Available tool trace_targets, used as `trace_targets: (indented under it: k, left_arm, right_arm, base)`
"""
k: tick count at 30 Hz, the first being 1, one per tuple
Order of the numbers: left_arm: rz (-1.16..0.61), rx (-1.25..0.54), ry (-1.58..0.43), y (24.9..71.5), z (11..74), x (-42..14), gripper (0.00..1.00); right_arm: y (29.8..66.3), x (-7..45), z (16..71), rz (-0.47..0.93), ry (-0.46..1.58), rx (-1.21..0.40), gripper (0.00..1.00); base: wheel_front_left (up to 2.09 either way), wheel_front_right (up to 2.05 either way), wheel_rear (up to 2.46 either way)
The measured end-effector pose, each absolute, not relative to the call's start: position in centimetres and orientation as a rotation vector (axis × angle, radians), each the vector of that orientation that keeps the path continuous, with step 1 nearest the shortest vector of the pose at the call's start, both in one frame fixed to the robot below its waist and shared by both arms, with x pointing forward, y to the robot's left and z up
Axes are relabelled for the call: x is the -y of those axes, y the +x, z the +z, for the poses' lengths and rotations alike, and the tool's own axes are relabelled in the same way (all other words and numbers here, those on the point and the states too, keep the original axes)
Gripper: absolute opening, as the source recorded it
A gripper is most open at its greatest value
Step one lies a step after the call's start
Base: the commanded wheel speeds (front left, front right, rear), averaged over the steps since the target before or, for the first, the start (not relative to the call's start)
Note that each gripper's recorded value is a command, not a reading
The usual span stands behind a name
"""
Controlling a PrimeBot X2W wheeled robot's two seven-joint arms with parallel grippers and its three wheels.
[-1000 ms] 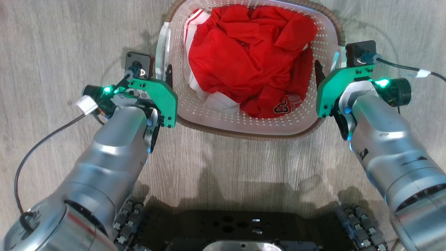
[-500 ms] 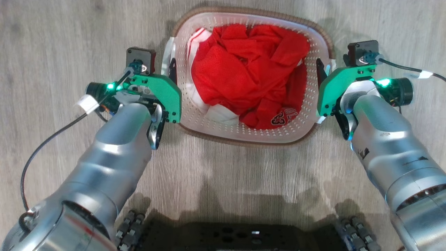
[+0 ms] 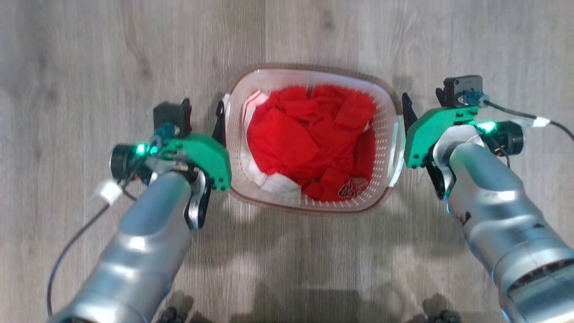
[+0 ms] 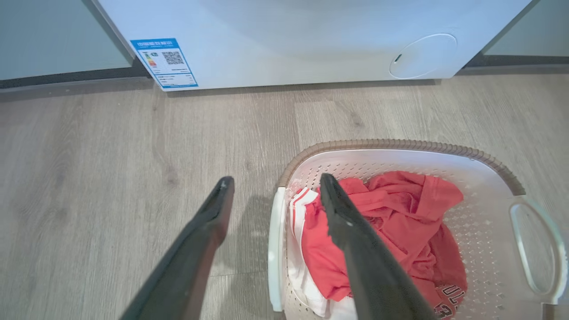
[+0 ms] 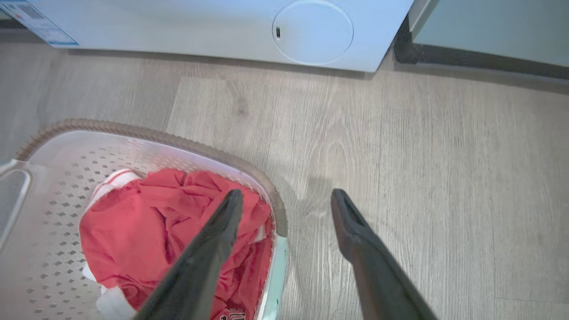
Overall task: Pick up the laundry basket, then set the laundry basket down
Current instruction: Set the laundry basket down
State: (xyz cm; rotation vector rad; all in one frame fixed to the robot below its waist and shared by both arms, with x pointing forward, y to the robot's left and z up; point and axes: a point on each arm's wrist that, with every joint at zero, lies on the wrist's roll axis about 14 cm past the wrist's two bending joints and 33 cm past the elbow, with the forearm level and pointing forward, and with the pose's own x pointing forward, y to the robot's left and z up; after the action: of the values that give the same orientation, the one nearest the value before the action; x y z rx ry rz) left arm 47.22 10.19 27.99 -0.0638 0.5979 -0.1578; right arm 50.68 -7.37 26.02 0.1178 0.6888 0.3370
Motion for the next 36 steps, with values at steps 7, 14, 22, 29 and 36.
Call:
trace_targets:
  k: [7,14,22,29,36]
  left_arm:
    - [-0.097,-0.493,-0.082,44.6,32.1,-11.8,1.00]
    - [-0.066,-0.375,-0.082,42.6,36.3,-13.0,1.00]
    - [-0.052,-0.223,-0.088,39.4,41.4,-14.0,1.00]
    - [-0.040,-0.113,-0.106,37.1,44.9,-14.3,1.00]
    - [-0.028,-0.061,-0.111,34.1,46.5,-14.8,1.00]
  right_arm:
    - [50.1,7.4,31.9,0.342,0.126,-0.526,1.00]
    - [47.7,8.1,36.0,0.324,0.139,-0.411,1.00]
    - [44.2,8.8,41.4,0.310,0.156,-0.257,1.00]
    - [41.8,9.1,45.1,0.303,0.173,-0.141,1.00]
    - [38.8,10.0,47.5,0.281,0.193,-0.057,1.00]
  base:
    - [0.00,0.00,0.00]
    - [0.00,0.00,0.00]
    - [0.00,0.00,0.00]
    - [0.00,0.00,0.00]
    - [0.00,0.00,0.00]
